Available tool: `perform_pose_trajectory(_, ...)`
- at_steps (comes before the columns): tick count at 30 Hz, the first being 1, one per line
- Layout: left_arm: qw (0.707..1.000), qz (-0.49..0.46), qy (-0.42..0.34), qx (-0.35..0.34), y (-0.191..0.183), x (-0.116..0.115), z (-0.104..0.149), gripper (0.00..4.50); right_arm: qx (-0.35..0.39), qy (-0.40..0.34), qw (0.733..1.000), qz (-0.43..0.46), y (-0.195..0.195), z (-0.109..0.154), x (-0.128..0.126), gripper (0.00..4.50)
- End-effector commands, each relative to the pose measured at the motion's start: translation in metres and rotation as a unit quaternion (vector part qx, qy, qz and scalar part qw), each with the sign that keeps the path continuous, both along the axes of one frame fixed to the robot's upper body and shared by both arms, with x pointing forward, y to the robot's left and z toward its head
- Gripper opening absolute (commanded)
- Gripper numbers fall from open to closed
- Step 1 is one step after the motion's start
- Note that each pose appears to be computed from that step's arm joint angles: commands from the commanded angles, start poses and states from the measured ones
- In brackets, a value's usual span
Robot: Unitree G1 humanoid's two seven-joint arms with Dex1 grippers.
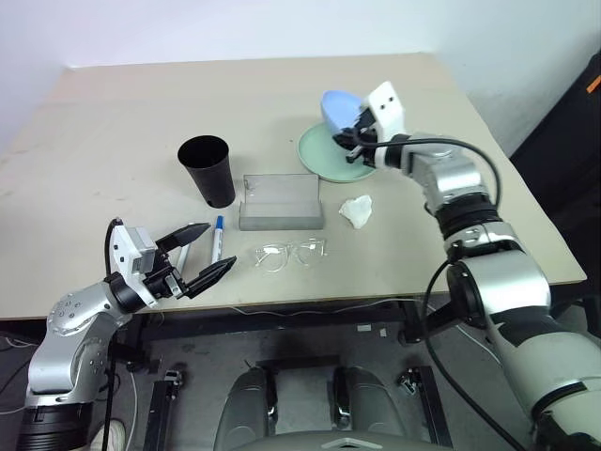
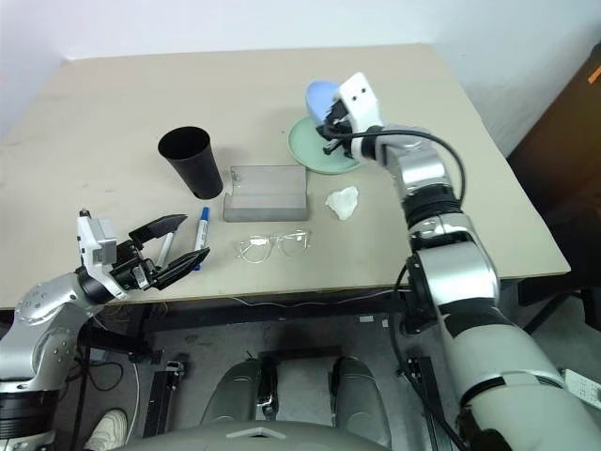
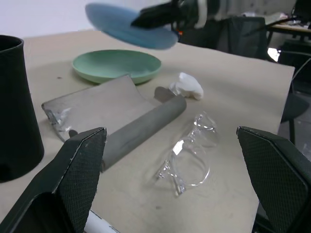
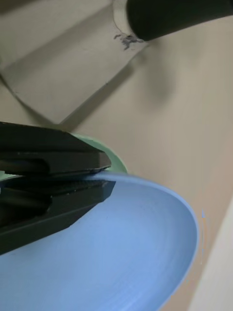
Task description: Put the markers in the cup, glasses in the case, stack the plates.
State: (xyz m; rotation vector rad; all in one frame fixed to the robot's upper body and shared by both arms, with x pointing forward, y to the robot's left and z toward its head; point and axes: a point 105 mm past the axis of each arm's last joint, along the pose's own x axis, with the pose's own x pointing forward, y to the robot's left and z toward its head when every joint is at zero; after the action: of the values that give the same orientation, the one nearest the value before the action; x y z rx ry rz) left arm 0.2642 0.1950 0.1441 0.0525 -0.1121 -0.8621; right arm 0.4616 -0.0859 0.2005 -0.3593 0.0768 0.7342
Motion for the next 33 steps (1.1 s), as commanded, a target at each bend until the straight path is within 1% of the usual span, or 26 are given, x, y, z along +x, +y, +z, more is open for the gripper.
perform_pose_trajectory(1, 1.0, -0.001, -0.02, -0.009, -0.005, -0.005, 0.016, 4.5, -0.021, -0.031, 0.999, 0.02, 0.018, 0.006, 0.0, 0.01)
perform_pose_trajectory(4, 1.0, 0.005, -0.004, -0.003, -0.005, -0.005, 0.016, 4.5, -0.04, -0.026, 0.999, 0.021, 0.028, -0.009, 0.0, 0.01)
perform_pose_trajectory(11, 1.0, 0.01, 0.008, 0.007, -0.004, -0.005, 0.019, 4.5, -0.042, -0.016, 0.999, 0.018, 0.044, -0.021, -0.001, 0.01)
perform_pose_trajectory(17, 1.0, 0.01, 0.008, 0.004, -0.005, -0.005, 0.02, 4.5, -0.068, -0.037, 0.997, -0.008, 0.046, -0.02, 0.003, 0.01)
perform_pose_trajectory(23, 1.0, 0.009, 0.012, 0.0, -0.006, -0.008, 0.015, 4.5, -0.074, -0.058, 0.996, -0.006, 0.043, -0.008, 0.005, 0.01)
perform_pose_trajectory(27, 1.0, 0.008, 0.012, -0.005, -0.008, -0.008, 0.013, 4.5, -0.086, -0.061, 0.994, -0.028, 0.038, -0.011, 0.008, 0.01)
perform_pose_trajectory(30, 1.0, 0.007, 0.012, -0.006, -0.009, -0.008, 0.012, 4.5, -0.071, -0.052, 0.995, -0.039, 0.039, -0.012, 0.009, 0.01)
perform_pose_trajectory(33, 1.0, 0.008, 0.011, -0.005, -0.009, -0.008, 0.011, 4.5, -0.077, -0.055, 0.995, -0.043, 0.039, -0.013, 0.009, 0.78)
